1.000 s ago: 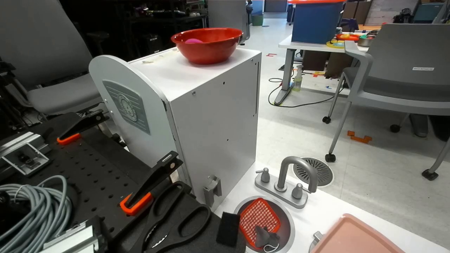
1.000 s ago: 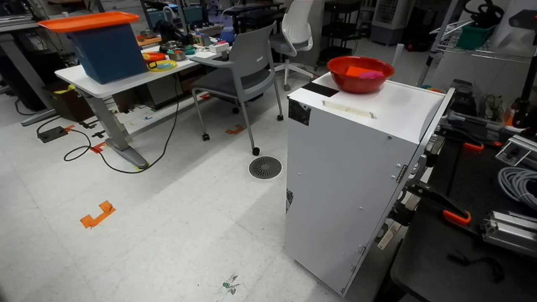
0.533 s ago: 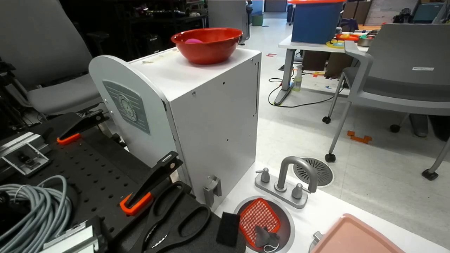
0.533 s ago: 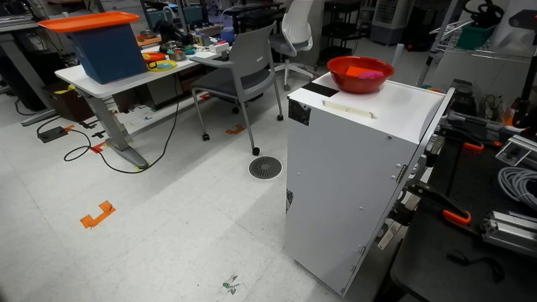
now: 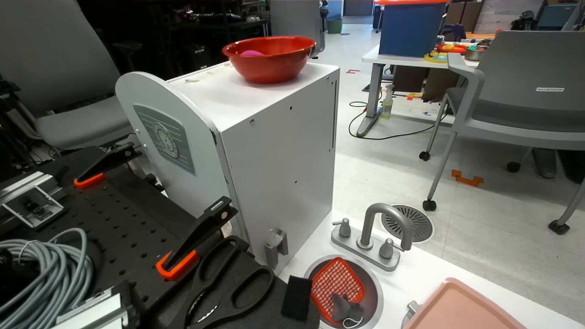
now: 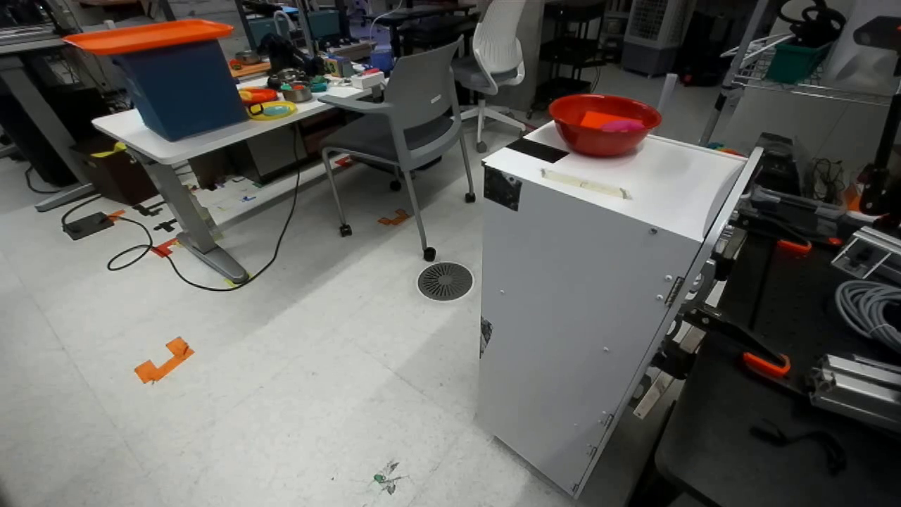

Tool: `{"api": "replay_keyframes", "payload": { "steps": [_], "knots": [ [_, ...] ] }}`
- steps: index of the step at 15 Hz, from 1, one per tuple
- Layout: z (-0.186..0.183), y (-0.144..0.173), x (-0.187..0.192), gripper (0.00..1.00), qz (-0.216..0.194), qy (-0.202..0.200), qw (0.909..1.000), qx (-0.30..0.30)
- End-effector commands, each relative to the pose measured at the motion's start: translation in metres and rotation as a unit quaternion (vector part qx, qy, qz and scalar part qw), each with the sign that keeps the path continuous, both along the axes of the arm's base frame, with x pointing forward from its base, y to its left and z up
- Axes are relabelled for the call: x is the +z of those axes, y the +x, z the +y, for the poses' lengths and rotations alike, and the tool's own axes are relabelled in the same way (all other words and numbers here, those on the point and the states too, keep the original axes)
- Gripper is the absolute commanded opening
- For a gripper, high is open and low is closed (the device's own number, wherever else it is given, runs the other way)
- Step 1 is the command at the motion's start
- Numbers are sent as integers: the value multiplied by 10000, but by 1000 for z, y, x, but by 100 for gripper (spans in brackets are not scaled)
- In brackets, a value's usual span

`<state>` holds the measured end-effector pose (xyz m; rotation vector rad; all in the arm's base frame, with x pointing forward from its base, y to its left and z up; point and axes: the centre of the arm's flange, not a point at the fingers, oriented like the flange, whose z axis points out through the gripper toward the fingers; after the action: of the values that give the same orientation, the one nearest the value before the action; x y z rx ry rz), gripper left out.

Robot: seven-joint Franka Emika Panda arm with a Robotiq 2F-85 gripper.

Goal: Pick up the plush toy from the bowl and drop it in the sink

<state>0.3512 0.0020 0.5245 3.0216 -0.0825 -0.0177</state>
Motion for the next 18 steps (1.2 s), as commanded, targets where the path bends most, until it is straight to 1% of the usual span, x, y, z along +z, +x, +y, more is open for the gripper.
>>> {"api": "replay_keyframes", "payload": {
  "steps": [1,14,16,18],
  "knots": [
    [0,0,0,100,0,0,10000,0],
    [0,0,0,100,0,0,10000,0],
    [-12,4,2,100,-63,-49,9999,-88],
    [-30,15,3,100,-117,172,9998,-39]
  ]
}}
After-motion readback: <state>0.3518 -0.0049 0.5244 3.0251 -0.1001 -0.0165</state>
